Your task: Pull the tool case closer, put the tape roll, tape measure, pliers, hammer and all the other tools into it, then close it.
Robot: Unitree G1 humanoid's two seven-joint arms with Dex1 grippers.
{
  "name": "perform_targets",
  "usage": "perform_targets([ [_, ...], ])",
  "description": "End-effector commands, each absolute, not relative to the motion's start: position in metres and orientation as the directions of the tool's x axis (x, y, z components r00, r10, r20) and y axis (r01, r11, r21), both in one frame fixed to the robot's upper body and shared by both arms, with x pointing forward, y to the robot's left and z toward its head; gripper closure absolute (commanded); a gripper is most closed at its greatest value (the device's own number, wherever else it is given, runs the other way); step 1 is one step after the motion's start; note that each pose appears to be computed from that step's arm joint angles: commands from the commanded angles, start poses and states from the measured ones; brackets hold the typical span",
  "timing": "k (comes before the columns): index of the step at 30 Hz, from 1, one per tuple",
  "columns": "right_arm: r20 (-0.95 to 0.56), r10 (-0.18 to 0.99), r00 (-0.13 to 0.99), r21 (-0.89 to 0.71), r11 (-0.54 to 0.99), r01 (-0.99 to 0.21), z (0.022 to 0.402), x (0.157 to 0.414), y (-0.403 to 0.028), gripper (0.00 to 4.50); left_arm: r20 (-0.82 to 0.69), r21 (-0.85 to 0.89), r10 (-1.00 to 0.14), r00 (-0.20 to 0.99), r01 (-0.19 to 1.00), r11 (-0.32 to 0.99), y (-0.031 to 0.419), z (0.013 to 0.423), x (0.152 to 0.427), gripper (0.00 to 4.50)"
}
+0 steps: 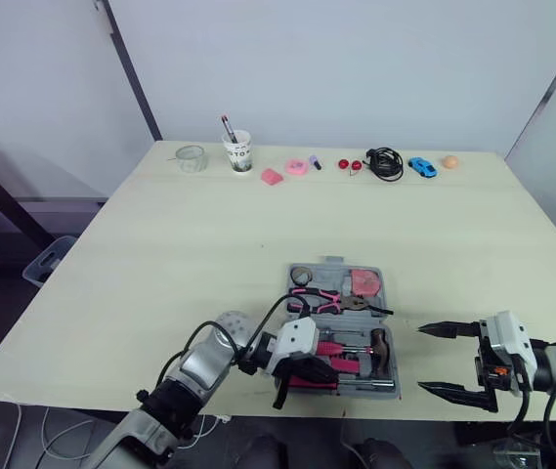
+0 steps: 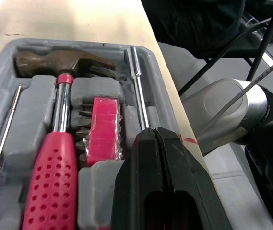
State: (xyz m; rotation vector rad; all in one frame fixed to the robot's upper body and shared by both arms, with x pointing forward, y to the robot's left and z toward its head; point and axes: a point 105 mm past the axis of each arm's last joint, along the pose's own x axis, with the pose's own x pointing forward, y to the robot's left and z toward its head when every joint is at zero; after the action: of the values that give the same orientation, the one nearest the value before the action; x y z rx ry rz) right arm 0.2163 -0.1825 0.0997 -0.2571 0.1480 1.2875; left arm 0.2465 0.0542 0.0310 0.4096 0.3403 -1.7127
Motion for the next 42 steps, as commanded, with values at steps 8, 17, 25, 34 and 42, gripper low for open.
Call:
perform_targets([
  [8,-0.237,0.932,0.275,-0.140,0.248,-0.959,0.109,0.216,-0.179,0.00,-0.545,-0.087,-0.820,-0.175,0.985,-0.152,0.069,-0.006,0.236,4.45],
  [17,-0.164,0.920,0.357,-0.130,0.338,-0.932,0.114,0.227,-0.179,0.00,-0.358,-0.028,-0.932,-0.059,0.998,-0.052,0.058,0.033,0.254,4.45],
  [25,-0.078,0.831,0.551,-0.130,0.539,-0.832,0.115,0.251,-0.194,0.00,-0.171,0.051,-0.967,0.191,0.981,0.185,0.082,0.091,0.281,4.45],
  [34,-0.050,0.708,0.705,-0.114,0.697,-0.708,0.105,0.264,-0.222,0.00,-0.144,0.050,-0.876,0.461,0.887,0.459,0.147,0.097,0.294,4.23],
  [42,-0.066,0.623,0.779,-0.101,0.773,-0.627,0.092,0.253,-0.248,0.00,-0.203,0.027,-0.739,0.642,0.758,0.651,0.208,0.077,0.278,0.74],
])
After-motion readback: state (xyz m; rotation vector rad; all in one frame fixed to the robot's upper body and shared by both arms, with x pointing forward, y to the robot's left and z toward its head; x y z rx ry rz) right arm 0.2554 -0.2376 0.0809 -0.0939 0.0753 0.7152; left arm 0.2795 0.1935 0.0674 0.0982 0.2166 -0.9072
